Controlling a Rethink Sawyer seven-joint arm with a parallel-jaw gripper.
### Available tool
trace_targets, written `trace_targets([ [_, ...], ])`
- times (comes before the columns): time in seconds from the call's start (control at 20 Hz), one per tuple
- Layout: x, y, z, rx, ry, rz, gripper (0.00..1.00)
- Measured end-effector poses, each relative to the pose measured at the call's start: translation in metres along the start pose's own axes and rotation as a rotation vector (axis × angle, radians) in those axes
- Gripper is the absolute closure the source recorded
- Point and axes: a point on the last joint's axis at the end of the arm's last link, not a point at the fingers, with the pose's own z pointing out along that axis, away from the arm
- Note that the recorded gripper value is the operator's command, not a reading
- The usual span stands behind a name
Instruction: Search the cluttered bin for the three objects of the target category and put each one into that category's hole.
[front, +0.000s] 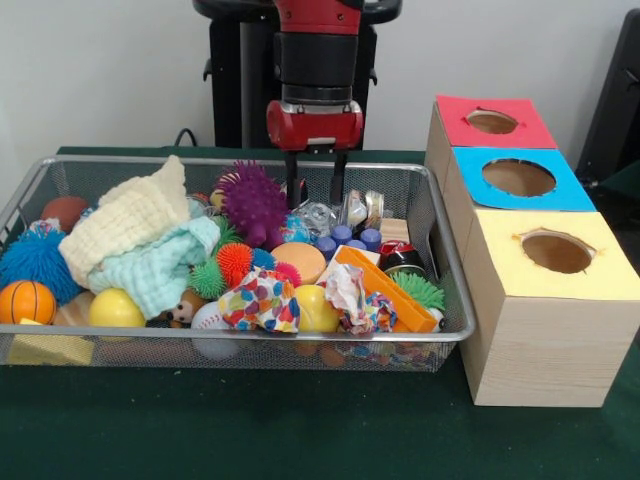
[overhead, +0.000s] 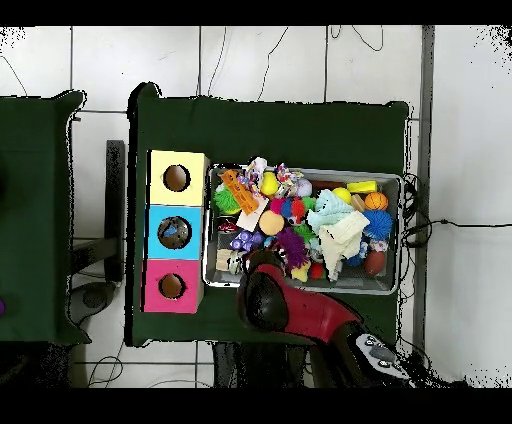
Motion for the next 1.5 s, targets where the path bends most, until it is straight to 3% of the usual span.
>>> trace_targets([
  [0.25,0.004,0.014,0.007,-0.02,0.013,-0.011,0.0],
  [0.55,0.025,0.024,0.027,-0.031,0.025,0.005,0.0],
  [0.7,0.04,0.023,0.038,-0.011,-0.014,0.001,0.0],
  [1.0,0.044,0.015,0.04,0.041,-0.107,-0.022,0.0],
  [1.2,0.046,0.015,0.042,0.047,-0.119,-0.019,0.0],
  [1.25,0.047,0.014,0.043,0.05,-0.123,-0.018,1.0],
  [1.5,0.047,0.014,0.043,0.051,-0.123,-0.017,1.0],
])
